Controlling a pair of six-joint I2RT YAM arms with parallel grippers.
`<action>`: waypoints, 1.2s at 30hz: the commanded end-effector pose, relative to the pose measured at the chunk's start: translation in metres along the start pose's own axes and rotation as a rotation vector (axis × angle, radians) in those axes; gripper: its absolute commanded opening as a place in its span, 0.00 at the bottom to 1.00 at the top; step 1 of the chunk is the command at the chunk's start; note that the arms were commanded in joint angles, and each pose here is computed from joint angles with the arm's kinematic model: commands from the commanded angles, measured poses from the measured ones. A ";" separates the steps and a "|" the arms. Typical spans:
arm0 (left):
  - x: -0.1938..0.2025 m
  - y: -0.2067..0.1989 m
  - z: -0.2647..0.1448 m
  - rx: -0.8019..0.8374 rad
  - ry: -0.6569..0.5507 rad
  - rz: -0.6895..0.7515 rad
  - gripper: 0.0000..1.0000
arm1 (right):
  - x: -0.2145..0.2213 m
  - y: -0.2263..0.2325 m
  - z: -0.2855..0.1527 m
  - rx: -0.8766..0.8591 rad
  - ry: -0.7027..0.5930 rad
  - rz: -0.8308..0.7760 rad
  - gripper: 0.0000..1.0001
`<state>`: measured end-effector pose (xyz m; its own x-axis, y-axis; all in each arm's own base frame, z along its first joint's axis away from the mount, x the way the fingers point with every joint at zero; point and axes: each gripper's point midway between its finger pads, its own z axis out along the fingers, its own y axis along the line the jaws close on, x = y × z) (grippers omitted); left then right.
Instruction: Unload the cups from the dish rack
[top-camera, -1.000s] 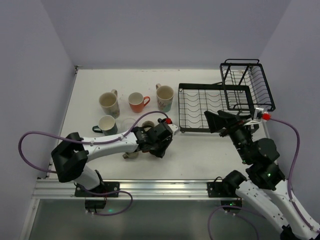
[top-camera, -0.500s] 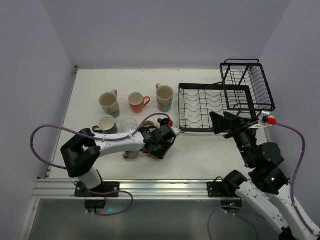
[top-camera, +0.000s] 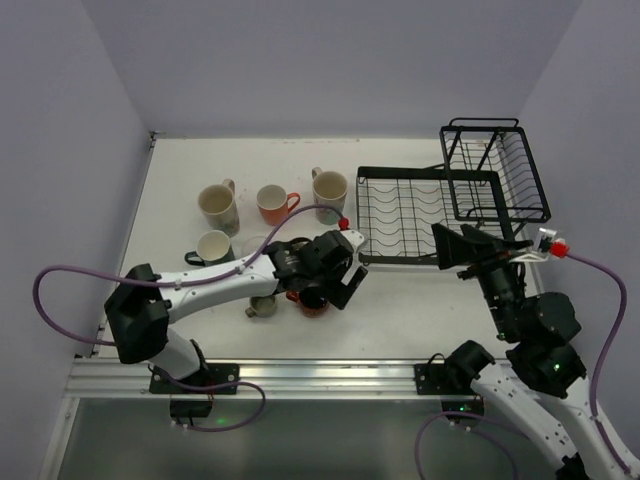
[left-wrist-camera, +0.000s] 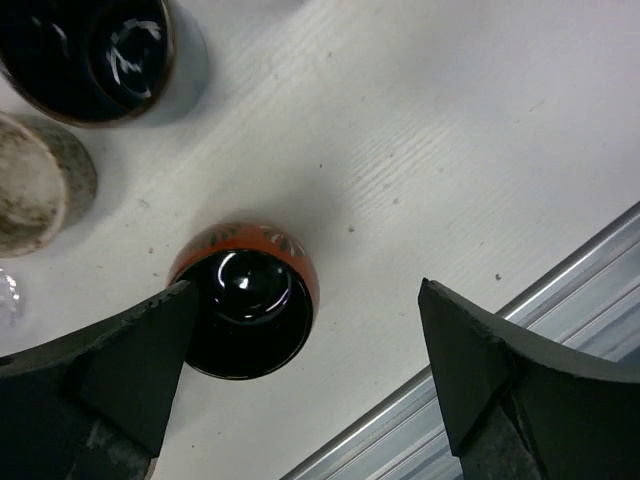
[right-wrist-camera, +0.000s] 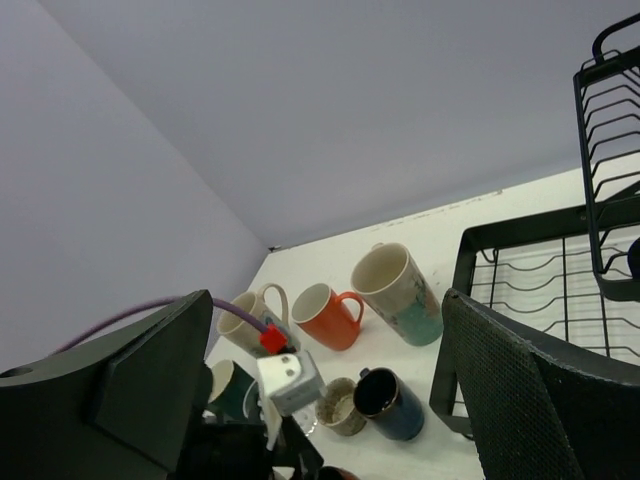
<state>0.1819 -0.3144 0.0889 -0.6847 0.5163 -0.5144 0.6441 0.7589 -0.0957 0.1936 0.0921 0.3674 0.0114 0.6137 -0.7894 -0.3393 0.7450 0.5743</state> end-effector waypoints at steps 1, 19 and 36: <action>-0.054 0.002 -0.050 -0.024 -0.189 0.009 0.96 | -0.029 0.003 -0.008 0.015 -0.073 -0.005 0.99; -0.098 0.088 -0.322 -0.183 -0.921 -0.169 1.00 | -0.099 -0.027 -0.081 0.139 -0.237 -0.012 0.07; -0.065 0.119 -0.437 -0.110 -1.269 -0.261 1.00 | -0.132 -0.029 -0.112 0.142 -0.317 0.001 0.69</action>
<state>0.1623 -0.1008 0.4583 -0.0334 -0.2601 -0.9650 0.4498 0.8583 -0.2469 0.1011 -0.0319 0.4225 0.2865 0.6596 -0.6949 -0.2192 0.7512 0.6227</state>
